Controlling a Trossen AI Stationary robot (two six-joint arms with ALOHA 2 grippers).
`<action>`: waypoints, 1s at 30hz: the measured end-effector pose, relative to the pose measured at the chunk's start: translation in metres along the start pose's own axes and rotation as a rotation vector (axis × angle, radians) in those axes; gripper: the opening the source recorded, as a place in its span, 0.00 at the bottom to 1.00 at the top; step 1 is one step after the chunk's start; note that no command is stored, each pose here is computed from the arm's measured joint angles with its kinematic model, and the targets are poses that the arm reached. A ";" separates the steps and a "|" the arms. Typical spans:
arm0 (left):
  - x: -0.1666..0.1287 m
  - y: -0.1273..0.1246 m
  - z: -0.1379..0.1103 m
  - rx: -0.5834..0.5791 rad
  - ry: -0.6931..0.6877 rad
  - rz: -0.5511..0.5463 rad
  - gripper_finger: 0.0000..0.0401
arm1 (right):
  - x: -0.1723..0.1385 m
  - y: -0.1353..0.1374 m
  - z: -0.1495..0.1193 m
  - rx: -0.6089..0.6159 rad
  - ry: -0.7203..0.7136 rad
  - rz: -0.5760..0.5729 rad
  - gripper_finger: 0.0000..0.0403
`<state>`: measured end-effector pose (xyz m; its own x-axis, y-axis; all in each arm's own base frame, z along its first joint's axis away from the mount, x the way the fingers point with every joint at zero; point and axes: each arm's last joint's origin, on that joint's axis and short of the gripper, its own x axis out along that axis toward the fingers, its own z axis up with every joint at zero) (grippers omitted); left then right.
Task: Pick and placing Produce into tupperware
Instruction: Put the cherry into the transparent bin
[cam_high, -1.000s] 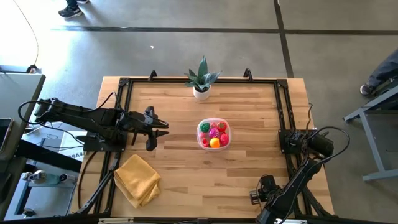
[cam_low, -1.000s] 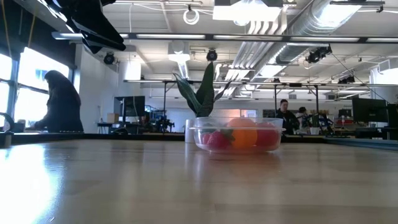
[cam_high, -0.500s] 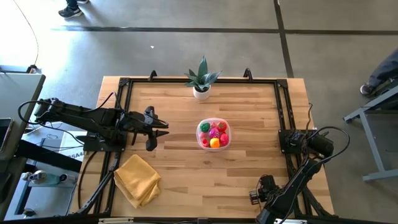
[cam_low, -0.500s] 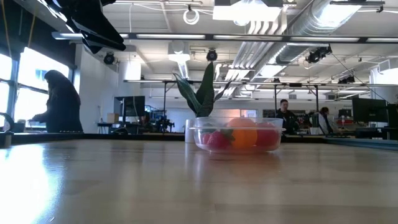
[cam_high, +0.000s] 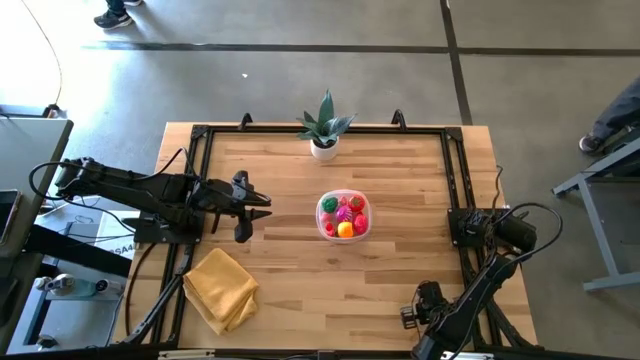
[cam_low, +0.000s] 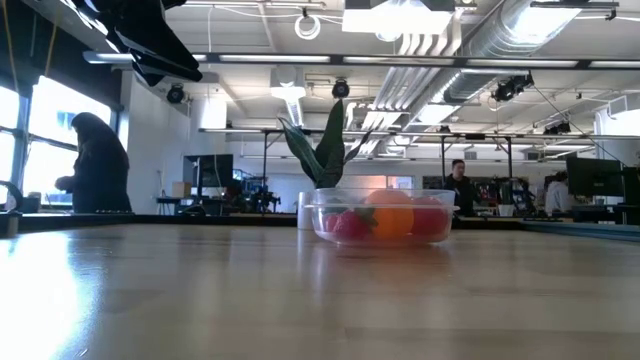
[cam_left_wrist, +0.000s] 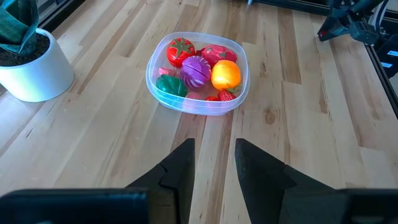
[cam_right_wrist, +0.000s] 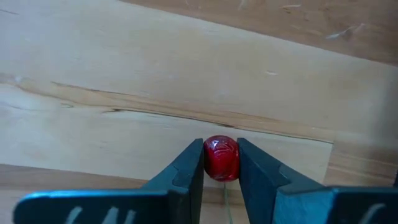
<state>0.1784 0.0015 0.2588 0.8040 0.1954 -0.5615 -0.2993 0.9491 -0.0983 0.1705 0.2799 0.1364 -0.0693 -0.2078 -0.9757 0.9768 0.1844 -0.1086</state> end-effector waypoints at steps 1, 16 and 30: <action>0.000 0.000 0.000 0.000 0.000 0.000 0.26 | 0.000 0.000 0.000 -0.004 -0.001 0.002 0.18; 0.000 0.000 0.000 0.000 0.000 0.000 0.26 | -0.098 0.043 0.068 -0.295 -0.339 0.244 0.18; 0.000 0.000 0.000 0.000 0.000 0.000 0.26 | -0.120 0.127 0.289 -0.558 -0.436 0.129 0.18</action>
<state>0.1784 0.0015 0.2588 0.8040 0.1954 -0.5615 -0.2993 0.9491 -0.0983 0.3613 0.0503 0.2949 0.2410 -0.4943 -0.8352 0.7143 0.6730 -0.1922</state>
